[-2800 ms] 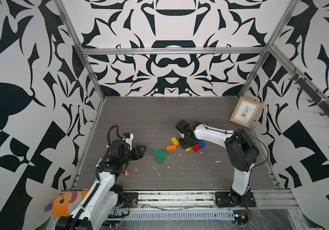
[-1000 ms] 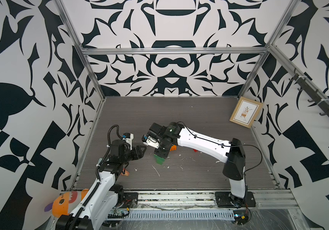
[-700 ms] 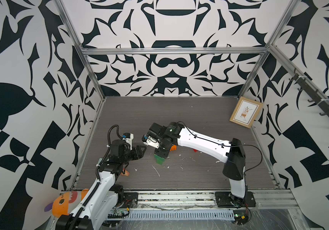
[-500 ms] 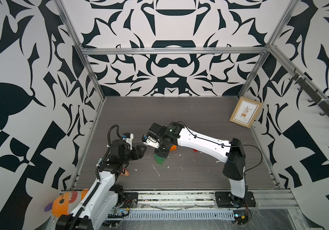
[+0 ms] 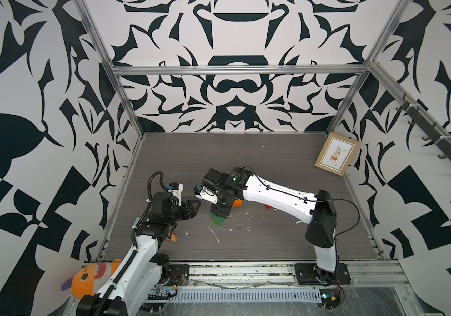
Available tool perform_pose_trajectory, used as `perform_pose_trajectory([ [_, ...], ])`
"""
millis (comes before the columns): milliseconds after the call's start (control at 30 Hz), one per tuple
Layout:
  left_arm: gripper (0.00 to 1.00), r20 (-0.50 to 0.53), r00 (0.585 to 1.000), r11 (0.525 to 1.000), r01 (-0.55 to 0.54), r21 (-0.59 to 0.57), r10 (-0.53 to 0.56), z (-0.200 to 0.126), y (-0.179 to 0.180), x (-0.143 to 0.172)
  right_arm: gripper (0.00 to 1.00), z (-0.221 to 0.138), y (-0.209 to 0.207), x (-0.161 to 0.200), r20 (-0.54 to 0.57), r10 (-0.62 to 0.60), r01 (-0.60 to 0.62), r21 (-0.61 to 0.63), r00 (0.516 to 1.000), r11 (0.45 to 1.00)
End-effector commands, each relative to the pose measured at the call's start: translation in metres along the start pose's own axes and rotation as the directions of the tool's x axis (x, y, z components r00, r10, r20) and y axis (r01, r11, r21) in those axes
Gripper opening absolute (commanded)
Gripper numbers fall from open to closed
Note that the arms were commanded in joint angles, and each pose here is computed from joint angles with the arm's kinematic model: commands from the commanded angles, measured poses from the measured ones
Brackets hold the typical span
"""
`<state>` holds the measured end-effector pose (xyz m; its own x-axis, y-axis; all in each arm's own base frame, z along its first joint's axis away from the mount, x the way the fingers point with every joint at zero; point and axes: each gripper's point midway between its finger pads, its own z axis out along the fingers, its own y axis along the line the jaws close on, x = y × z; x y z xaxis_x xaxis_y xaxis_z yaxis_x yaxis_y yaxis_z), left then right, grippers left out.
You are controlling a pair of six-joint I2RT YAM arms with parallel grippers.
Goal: Assemble an ice cream with lego
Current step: Assemble the lego brick with the lego brick.
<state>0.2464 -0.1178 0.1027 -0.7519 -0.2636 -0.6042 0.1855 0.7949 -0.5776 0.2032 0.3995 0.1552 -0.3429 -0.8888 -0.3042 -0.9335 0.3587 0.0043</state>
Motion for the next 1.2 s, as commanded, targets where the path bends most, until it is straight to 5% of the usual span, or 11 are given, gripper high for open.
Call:
perform_pose_trajectory([
  [0,0.63,0.005,1.0,1.0,-0.003,0.007,0.003,0.0,0.001,0.002,0.56,-0.022,0.007,-0.016,0.091,-0.012,0.014,-0.022,0.996,1.0],
  [367,0.63,0.004,1.0,1.0,-0.003,0.007,0.003,0.0,0.001,0.002,0.57,-0.024,0.002,-0.015,0.123,0.029,-0.023,-0.052,0.992,0.998],
  [767,0.63,0.002,1.0,1.0,-0.002,0.004,0.002,0.001,0.002,0.002,0.46,-0.025,-0.003,-0.007,0.112,0.051,-0.046,-0.044,0.992,0.998],
  [1167,0.63,0.0,1.0,1.0,0.0,0.003,0.0,0.001,0.002,0.002,0.52,-0.027,0.001,-0.006,0.118,0.051,-0.044,-0.064,0.992,0.997],
])
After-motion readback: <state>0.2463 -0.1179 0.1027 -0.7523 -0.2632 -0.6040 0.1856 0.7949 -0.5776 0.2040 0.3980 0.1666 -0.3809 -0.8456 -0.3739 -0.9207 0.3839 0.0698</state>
